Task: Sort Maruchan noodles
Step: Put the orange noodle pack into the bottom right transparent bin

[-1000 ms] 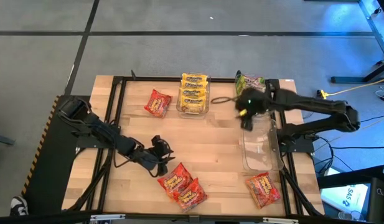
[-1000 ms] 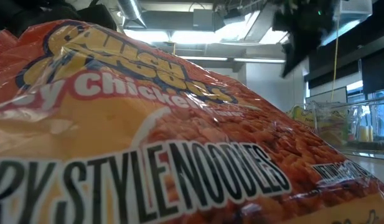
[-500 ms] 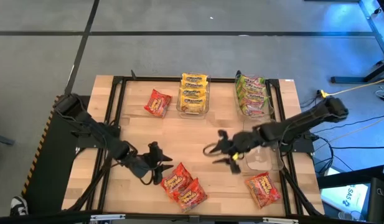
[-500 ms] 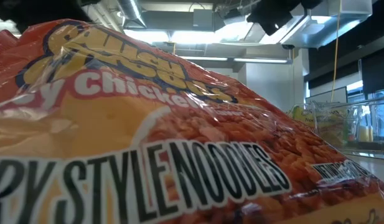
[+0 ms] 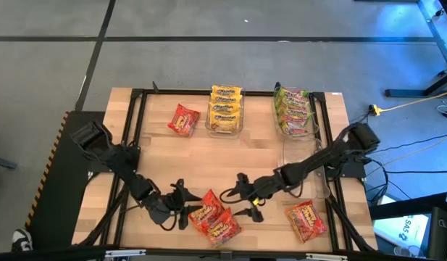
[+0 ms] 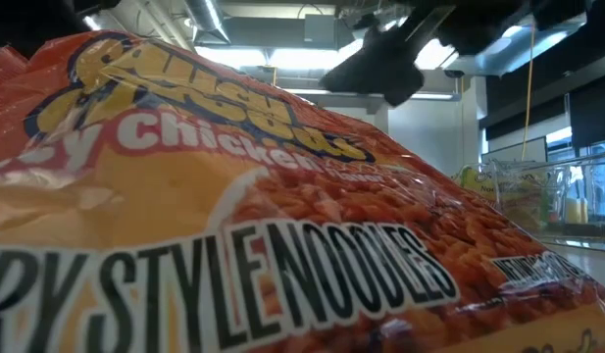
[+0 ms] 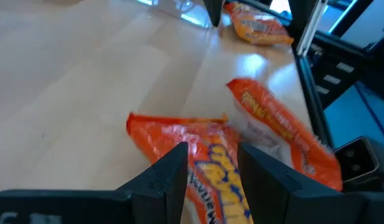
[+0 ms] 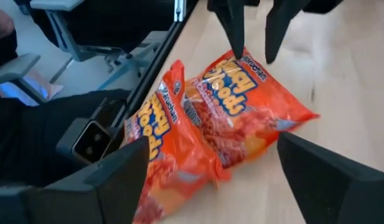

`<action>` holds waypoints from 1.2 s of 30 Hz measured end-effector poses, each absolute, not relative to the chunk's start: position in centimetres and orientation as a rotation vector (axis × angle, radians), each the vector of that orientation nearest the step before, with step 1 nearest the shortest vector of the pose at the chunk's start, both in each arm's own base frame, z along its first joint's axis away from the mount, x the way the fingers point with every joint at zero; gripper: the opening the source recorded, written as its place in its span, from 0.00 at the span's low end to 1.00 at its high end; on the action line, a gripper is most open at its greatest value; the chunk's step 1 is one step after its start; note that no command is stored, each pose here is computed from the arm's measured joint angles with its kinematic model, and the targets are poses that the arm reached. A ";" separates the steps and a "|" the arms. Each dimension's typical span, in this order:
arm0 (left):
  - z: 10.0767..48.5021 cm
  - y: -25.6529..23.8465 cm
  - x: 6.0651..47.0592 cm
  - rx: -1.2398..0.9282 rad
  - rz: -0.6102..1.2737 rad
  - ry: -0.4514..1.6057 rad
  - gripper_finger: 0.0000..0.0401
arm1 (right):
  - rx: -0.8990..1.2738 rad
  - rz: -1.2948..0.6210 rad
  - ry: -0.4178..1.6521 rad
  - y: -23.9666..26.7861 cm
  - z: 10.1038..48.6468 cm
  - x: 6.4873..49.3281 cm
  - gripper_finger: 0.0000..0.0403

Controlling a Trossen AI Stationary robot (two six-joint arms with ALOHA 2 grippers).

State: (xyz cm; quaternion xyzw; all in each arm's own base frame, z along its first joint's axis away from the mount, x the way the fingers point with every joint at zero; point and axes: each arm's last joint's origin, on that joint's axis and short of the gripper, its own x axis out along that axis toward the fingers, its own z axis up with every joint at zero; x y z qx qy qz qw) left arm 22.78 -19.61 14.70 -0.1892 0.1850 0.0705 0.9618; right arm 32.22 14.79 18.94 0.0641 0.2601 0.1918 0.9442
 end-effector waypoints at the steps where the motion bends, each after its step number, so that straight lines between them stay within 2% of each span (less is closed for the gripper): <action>1: 14.4 -19.7 22.8 -0.385 0.140 0.374 0.33 | 0.137 0.395 0.519 14.9 18.4 32.6 0.81; 9: 13.4 -20.0 23.2 -0.384 0.140 0.373 0.33 | 0.153 0.469 0.487 16.4 15.7 35.5 0.82; 15: 13.4 -20.1 23.2 -0.384 0.133 0.373 0.33 | 0.150 0.522 0.575 17.5 14.2 37.5 0.75; 19: 13.4 -20.1 23.2 -0.385 0.122 0.380 0.33 | 0.148 0.562 0.658 17.9 13.4 38.0 0.68; 26: 13.4 -20.1 23.2 -0.385 0.123 0.380 0.33 | 0.126 0.591 0.699 17.9 12.8 37.9 0.45; 33: 13.4 -20.1 23.2 -0.383 0.123 0.381 0.33 | 0.086 0.608 0.691 18.0 12.8 37.8 0.09; 36: 13.4 -20.1 23.2 -0.383 0.123 0.381 0.33 | 0.057 0.612 0.681 18.1 13.1 37.7 0.03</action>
